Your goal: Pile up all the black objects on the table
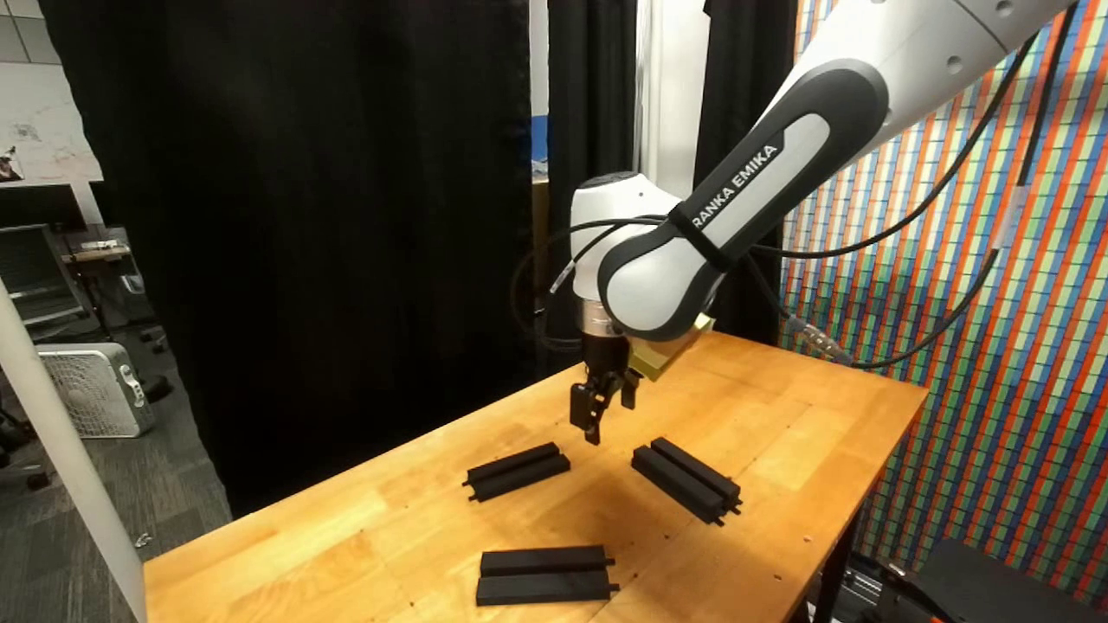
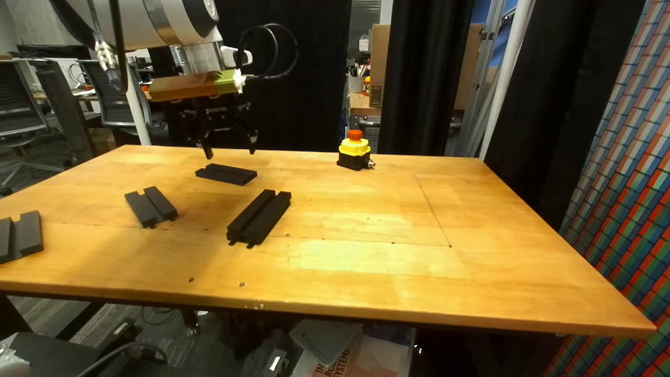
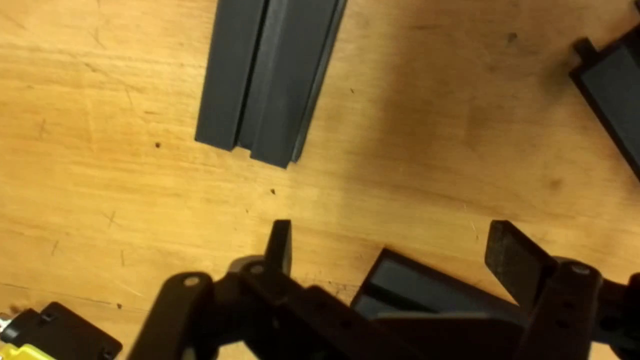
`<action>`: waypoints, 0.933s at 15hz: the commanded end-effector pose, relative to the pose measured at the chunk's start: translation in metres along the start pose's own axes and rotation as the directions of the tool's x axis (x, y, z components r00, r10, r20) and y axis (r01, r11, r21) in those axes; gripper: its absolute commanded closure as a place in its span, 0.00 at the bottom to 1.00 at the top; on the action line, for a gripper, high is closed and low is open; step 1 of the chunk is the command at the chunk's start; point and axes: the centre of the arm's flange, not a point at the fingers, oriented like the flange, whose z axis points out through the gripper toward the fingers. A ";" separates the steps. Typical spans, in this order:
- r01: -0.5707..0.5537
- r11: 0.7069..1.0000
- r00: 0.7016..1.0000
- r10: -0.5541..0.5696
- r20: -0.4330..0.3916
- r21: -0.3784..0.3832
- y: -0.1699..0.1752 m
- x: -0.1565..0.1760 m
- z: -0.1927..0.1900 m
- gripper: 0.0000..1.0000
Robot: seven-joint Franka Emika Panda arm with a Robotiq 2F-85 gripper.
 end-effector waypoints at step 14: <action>0.357 0.934 0.934 -0.357 0.012 0.032 -0.091 0.142 0.025 0.00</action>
